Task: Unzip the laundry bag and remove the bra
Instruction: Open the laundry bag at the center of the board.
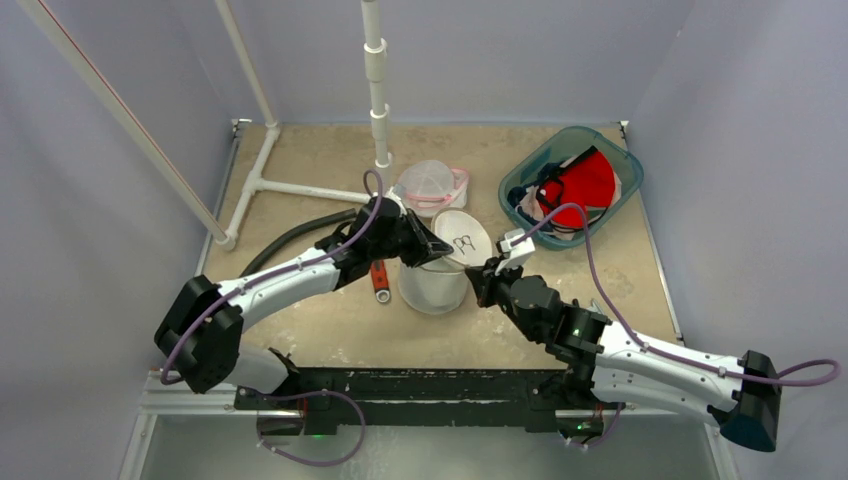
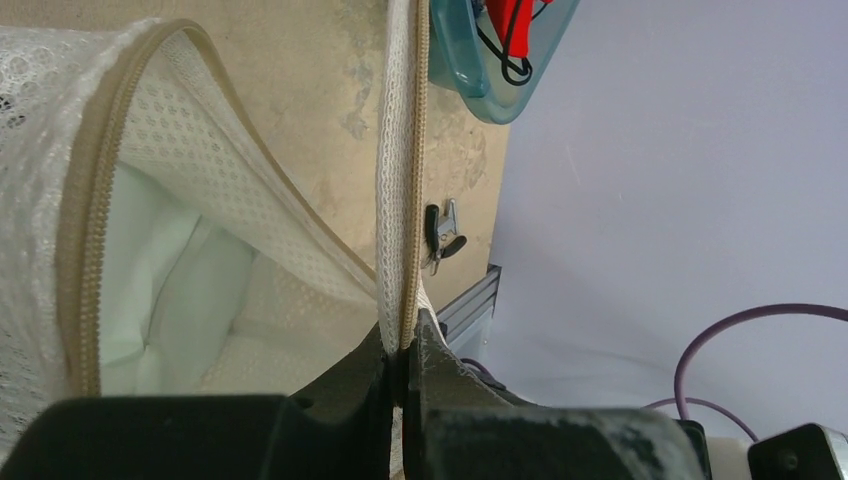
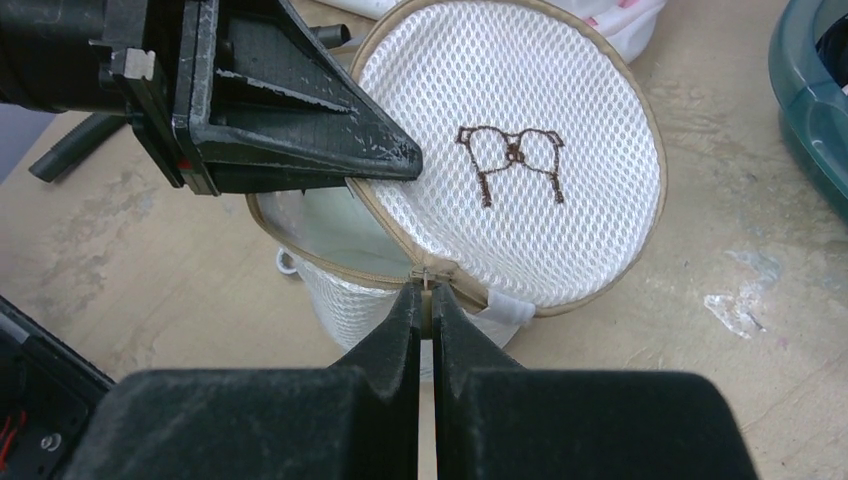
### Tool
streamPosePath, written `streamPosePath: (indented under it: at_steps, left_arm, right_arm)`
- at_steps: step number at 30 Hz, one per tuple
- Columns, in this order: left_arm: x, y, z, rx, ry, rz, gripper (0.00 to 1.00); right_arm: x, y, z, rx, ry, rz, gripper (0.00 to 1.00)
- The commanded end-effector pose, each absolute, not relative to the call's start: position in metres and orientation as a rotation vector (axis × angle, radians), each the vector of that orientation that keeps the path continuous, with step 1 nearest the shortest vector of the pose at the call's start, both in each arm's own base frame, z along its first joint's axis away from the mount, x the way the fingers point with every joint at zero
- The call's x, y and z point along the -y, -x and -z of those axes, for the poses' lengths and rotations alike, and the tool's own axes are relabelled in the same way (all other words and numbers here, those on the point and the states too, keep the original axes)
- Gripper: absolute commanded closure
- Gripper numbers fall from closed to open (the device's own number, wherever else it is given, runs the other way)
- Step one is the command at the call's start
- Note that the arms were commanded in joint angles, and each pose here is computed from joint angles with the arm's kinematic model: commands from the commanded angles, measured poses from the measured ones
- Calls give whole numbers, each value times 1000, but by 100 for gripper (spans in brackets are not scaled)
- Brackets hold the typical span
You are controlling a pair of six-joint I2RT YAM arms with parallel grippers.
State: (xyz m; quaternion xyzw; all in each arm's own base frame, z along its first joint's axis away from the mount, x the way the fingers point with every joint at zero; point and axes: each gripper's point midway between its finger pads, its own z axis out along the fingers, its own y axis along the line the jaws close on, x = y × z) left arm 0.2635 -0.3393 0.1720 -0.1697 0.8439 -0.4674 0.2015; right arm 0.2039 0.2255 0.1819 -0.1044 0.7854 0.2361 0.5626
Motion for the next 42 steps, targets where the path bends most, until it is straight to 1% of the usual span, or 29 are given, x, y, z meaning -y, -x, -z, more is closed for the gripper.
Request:
streamPosePath:
  at_steps: [1,3,4,5,6,8,9,10,13,17,20,26,31,37,42]
  left_arm:
    - [328,-275,-194,-2256,438,1316,100]
    - [329,-275,-197,-2250,400,1312,100]
    - [329,-275,-198,-2245,380,1308,100]
    - [329,-274,-199,-2242,361,1306,100]
    - [328,-273,-199,-2240,341,1304,100]
    - [327,-271,-199,-2235,307,1296,100]
    - [326,-271,-200,-2228,290,1291,100]
    - [325,-270,-200,-2223,273,1289,100]
    - [321,-270,-202,-2185,209,1267,100]
    - [308,-272,-206,-2101,103,1185,100]
    - [294,-273,-222,-1970,-11,1109,100]
    - [271,-263,-245,-1713,-292,949,100]
    - [270,-244,-265,-1552,-448,901,100]
    - [285,-225,-266,-1464,-649,777,100]
    - [282,-228,-261,-1449,-643,606,100]
  right_arm:
    - [-227,-206,-210,-1795,220,-600,100]
    - [-235,-201,-218,-1786,232,-659,63]
    - [-238,-199,-223,-1784,234,-683,50]
    - [-239,-198,-231,-1778,226,-705,40]
    - [-242,-195,-236,-1785,230,-731,34]
    - [-244,-188,-242,-1795,247,-770,25]
    - [-242,-188,-248,-1789,237,-782,16]
    - [-240,-187,-253,-1784,223,-793,12]
    - [-231,-187,-268,-1757,137,-826,10]
    - [-223,-190,-259,-1791,48,-818,9]
    - [-226,-191,-255,-1815,15,-858,9]
    - [-217,-199,-292,-1743,-24,-996,9]
    - [-213,-200,-328,-1693,-37,-1028,10]
    - [-227,-201,-355,-1716,-32,-1077,9]
    - [-245,-204,-364,-1817,-44,-1112,9]
